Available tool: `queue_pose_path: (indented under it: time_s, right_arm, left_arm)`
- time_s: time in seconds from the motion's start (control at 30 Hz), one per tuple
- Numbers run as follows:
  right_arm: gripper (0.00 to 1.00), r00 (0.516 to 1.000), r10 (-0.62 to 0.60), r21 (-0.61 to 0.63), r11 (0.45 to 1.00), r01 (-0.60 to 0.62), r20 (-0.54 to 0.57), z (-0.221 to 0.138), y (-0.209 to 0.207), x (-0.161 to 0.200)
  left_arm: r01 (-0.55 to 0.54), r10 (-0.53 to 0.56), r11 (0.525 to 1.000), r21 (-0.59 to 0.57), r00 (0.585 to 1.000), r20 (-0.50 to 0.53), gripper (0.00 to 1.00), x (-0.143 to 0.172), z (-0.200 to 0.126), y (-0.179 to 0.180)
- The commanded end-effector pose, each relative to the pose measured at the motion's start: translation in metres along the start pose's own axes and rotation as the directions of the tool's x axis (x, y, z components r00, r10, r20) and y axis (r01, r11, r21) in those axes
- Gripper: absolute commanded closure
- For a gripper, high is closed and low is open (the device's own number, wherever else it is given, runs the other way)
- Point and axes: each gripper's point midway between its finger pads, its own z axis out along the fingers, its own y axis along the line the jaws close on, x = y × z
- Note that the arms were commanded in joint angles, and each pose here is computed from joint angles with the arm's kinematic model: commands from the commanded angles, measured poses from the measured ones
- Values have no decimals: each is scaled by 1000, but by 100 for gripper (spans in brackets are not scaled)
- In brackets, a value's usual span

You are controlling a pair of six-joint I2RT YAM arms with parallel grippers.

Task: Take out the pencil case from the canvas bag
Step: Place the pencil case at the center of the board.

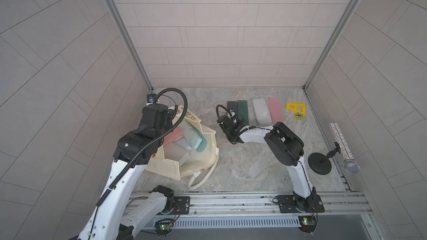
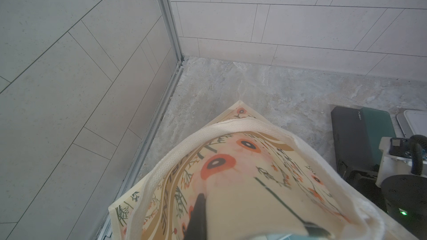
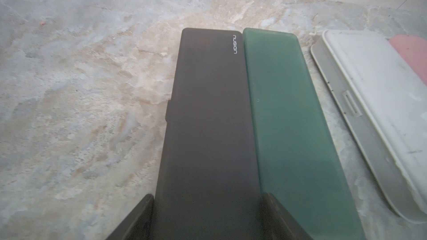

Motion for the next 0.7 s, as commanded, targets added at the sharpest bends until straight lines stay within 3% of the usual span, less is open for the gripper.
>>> queue_pose_path:
  time_s: [0.0, 0.3, 0.67]
  right_arm:
    - [38, 1000, -24, 31, 999, 24, -4, -1, -20, -1]
    - [37, 1000, -21, 62, 998, 21, -12, 4, -41, 1]
    - [28, 995, -97, 35, 995, 97, 6, 1, -43, -3]
  left_arm:
    - [95, -97, 995, 27, 987, 130, 100, -31, -11, 1]
    - [96, -101, 994, 47, 988, 119, 100, -30, -8, -4]
    - [90, -98, 993, 77, 989, 111, 100, -29, -5, -11]
